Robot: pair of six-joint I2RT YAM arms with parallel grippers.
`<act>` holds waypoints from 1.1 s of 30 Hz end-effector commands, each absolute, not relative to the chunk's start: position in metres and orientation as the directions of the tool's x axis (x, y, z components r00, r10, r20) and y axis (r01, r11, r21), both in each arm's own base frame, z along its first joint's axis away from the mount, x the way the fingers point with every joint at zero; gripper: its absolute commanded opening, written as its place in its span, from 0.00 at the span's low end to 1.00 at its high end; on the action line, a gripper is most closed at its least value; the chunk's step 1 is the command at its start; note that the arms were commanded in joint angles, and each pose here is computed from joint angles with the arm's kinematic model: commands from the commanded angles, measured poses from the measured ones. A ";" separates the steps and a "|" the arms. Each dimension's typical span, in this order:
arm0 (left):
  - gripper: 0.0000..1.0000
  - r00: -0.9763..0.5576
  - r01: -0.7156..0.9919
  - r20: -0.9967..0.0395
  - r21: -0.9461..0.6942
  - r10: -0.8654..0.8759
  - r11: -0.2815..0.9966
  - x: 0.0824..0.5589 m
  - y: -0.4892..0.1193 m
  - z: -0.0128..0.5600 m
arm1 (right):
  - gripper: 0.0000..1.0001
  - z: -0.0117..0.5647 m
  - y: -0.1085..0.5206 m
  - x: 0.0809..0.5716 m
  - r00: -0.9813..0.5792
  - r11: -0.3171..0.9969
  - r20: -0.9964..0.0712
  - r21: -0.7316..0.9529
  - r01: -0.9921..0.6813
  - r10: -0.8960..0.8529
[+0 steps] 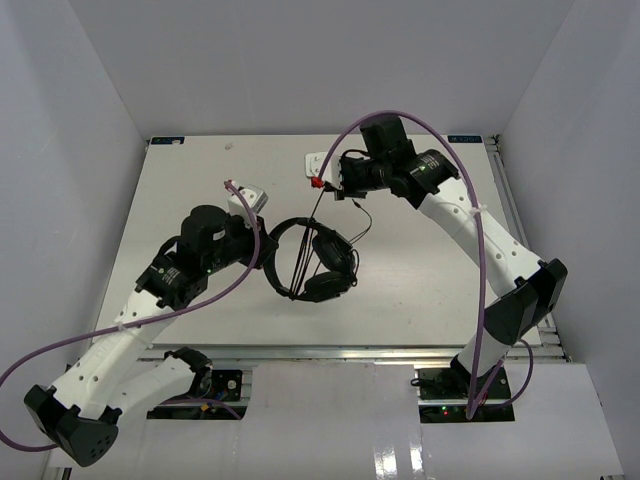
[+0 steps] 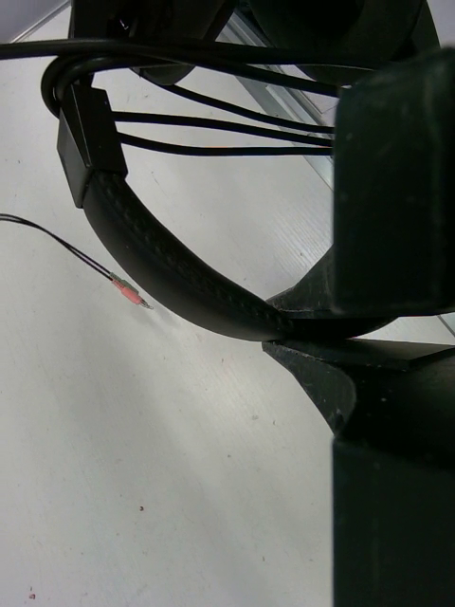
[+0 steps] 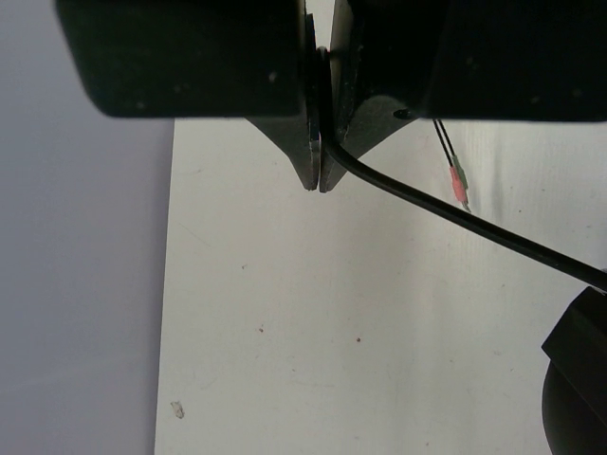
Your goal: Wrap the headphones
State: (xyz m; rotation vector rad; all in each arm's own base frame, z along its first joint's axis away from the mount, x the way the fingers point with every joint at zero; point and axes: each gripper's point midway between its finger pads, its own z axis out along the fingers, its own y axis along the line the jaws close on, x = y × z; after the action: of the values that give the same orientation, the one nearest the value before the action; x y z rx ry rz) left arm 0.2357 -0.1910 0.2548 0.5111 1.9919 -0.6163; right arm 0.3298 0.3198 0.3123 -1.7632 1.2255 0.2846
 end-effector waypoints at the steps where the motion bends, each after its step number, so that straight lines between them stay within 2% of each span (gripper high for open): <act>1: 0.00 -0.408 0.661 -0.910 -0.237 0.077 0.712 0.220 -0.202 0.290 | 0.08 0.330 0.317 0.336 0.465 -0.008 -0.684 -0.558 -0.830 -0.561; 11: 0.00 -0.378 0.676 -0.925 -0.248 0.038 0.694 0.218 -0.205 0.323 | 0.08 0.311 0.312 0.327 0.393 -0.017 -0.775 -0.444 -0.896 -0.495; 19: 0.00 -0.374 0.692 -0.927 -0.274 0.007 0.668 0.217 -0.211 0.342 | 0.08 0.290 0.312 0.306 0.324 -0.071 -0.849 -0.325 -0.943 -0.417; 23: 0.00 -0.372 0.700 -0.928 -0.298 -0.025 0.650 0.215 -0.214 0.352 | 0.08 0.280 0.315 0.292 0.223 -0.080 -0.908 -0.208 -0.975 -0.355; 33: 0.00 -0.378 0.713 -0.923 -0.342 -0.075 0.612 0.220 -0.227 0.379 | 0.12 0.261 0.328 0.279 0.117 -0.075 -0.974 -0.104 -0.992 -0.194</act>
State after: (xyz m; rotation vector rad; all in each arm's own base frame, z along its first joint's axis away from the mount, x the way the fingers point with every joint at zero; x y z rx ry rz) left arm 0.2266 -0.2142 0.3171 0.5238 1.9415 -0.7968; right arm 0.2775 0.3225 0.2479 -1.5561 1.2996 1.0089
